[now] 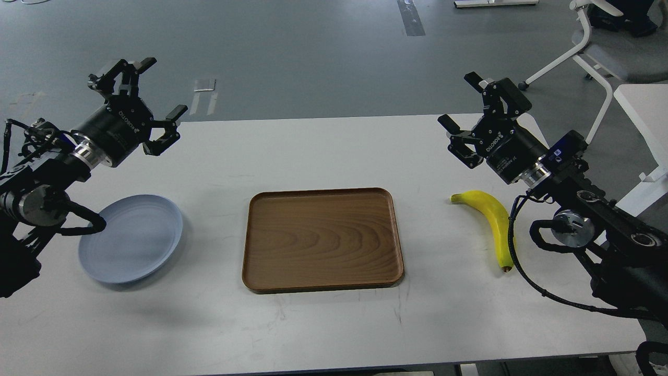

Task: Place banana on plate with both arms
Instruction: 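Raise the left gripper and swing it outward from the blue plate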

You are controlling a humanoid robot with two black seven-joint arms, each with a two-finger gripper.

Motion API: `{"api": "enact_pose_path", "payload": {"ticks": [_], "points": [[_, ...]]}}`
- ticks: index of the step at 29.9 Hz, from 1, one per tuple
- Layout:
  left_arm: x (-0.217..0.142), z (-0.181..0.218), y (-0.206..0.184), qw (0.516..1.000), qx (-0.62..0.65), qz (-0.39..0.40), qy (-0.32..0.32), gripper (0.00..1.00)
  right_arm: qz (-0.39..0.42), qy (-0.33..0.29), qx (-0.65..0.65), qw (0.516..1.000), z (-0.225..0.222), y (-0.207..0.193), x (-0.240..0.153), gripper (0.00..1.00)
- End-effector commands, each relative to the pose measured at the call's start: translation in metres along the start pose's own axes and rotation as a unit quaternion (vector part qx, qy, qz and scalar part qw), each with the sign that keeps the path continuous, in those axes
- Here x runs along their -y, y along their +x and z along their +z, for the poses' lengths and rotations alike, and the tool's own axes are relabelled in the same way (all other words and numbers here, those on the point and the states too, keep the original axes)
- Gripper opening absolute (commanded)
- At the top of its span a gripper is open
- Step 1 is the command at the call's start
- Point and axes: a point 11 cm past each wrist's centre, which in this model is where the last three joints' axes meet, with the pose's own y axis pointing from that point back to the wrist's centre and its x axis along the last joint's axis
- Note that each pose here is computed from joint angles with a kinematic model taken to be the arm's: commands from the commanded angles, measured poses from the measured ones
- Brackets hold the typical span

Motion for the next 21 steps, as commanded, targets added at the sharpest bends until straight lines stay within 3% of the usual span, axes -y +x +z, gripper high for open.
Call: {"api": "enact_pose_path", "payload": {"ticks": [1,16,21], "points": [[-0.002,-0.002,0.001,1.0,-0.001,0.002,0.002,0.98,0.001,0.0,0.0,1.0,0.0,0.0,-0.001,1.0],[-0.003,-0.005,0.02,0.999,0.023,0.031,0.021,0.98,0.005,-0.006,0.003,1.0,0.006,0.001,-0.006,1.0],[0.011,0.002,0.0,0.999,0.045,-0.004,-0.028,0.98,0.005,-0.006,0.001,1.0,0.004,0.003,-0.006,1.0]]}}
